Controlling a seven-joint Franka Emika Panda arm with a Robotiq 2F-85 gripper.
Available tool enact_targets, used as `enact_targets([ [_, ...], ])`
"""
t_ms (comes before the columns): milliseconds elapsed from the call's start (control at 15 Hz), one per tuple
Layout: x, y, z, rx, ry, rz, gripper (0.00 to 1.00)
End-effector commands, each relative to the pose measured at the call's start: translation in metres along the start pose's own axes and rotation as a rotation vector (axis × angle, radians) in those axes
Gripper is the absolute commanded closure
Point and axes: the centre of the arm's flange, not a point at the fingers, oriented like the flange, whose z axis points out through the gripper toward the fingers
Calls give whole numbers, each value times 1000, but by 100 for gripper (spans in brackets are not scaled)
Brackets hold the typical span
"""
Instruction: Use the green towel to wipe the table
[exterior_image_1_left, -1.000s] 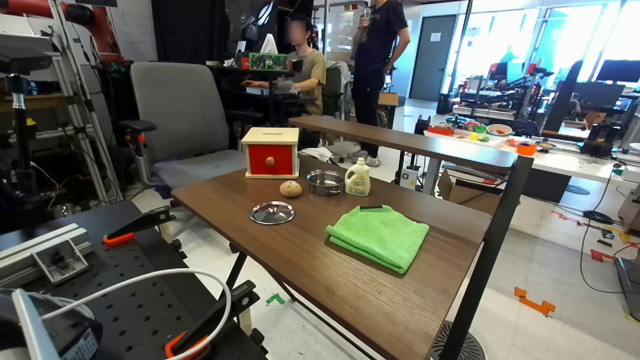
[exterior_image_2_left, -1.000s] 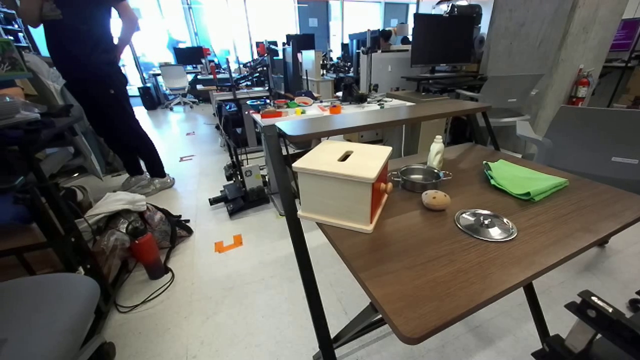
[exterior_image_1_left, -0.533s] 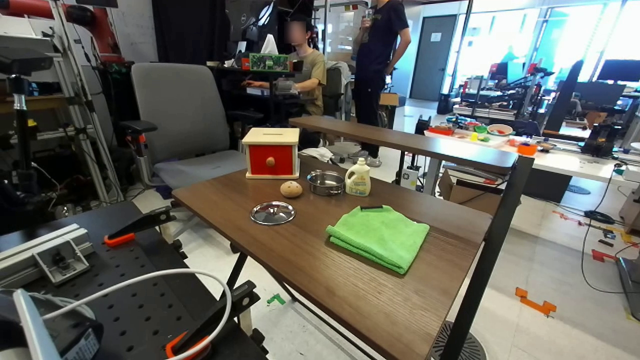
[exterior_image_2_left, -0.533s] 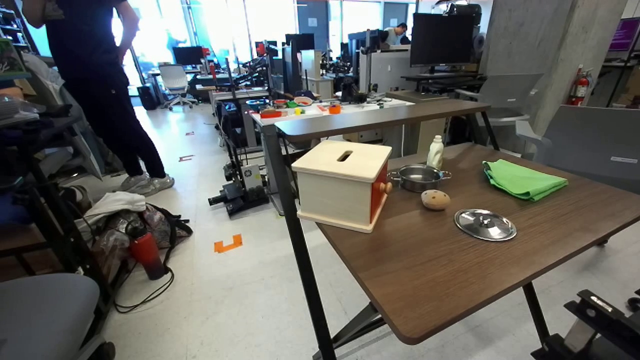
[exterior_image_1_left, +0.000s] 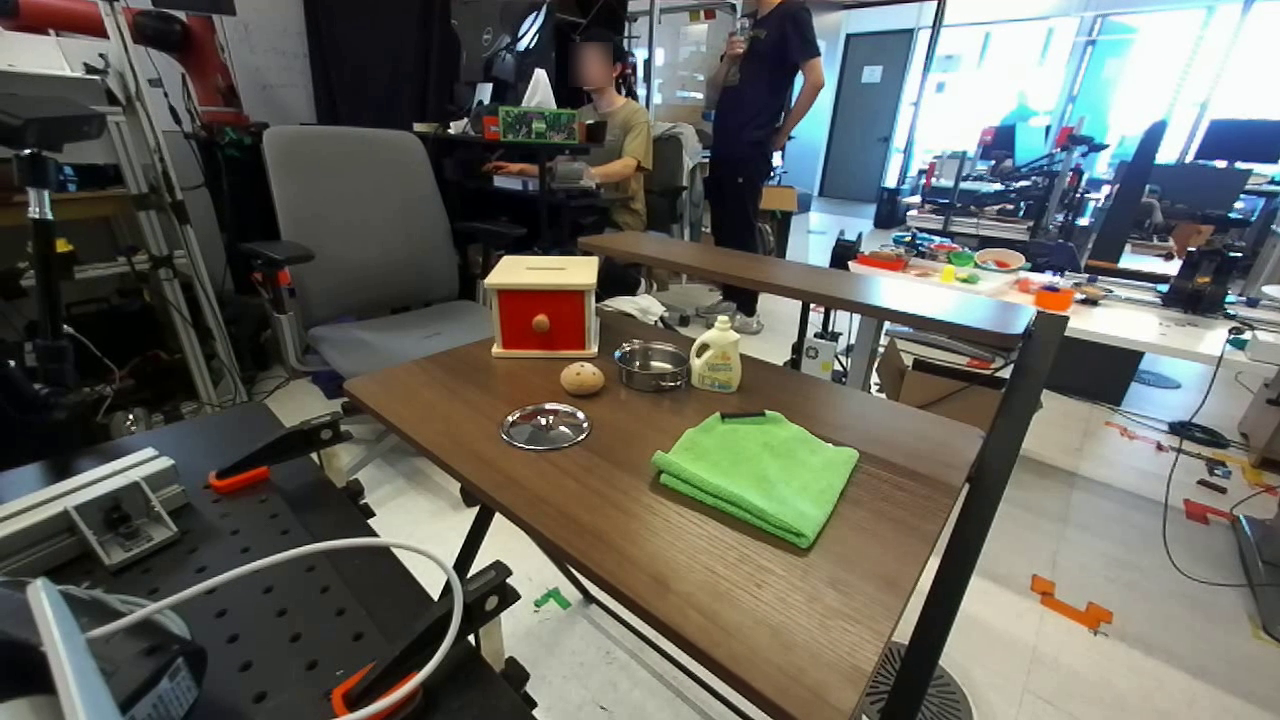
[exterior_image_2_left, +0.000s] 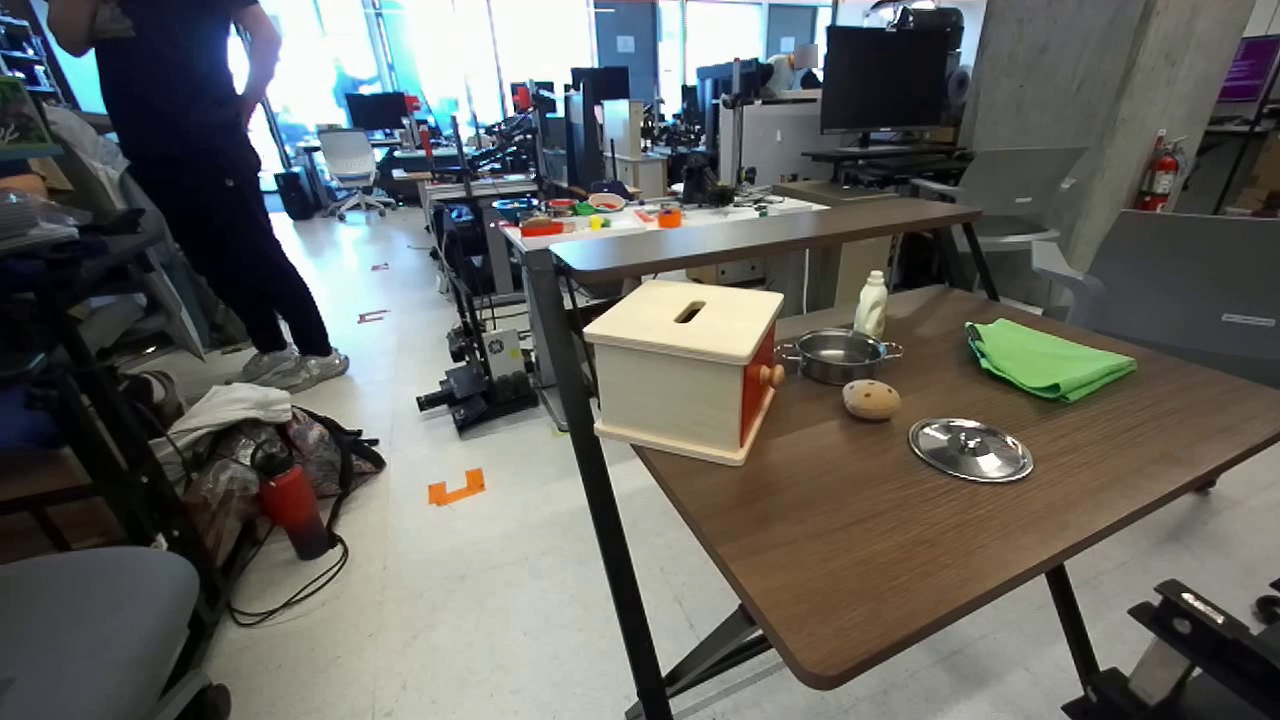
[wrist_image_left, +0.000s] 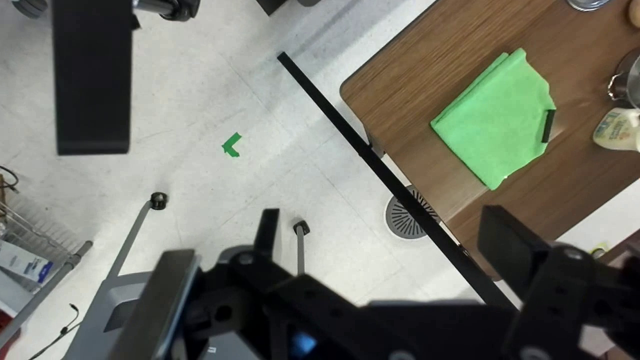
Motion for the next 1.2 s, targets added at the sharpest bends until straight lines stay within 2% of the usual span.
enact_targets([
  [0,44,-35,23,-13,7,-39,0],
  [333,72,-94,68,-31,-40,-148,0],
  [600,88,-124,91,-10,-85,-184,0],
  [667,88,-129,93,20,-110,-163,0],
  [733,80,-130,95,94,-176,-158,0],
  [800,72,-129,102,11,-119,-168,0],
  [933,70,-133,104,54,-162,-163,0],
  [1133,71,-131,102,63,-163,-160,0],
])
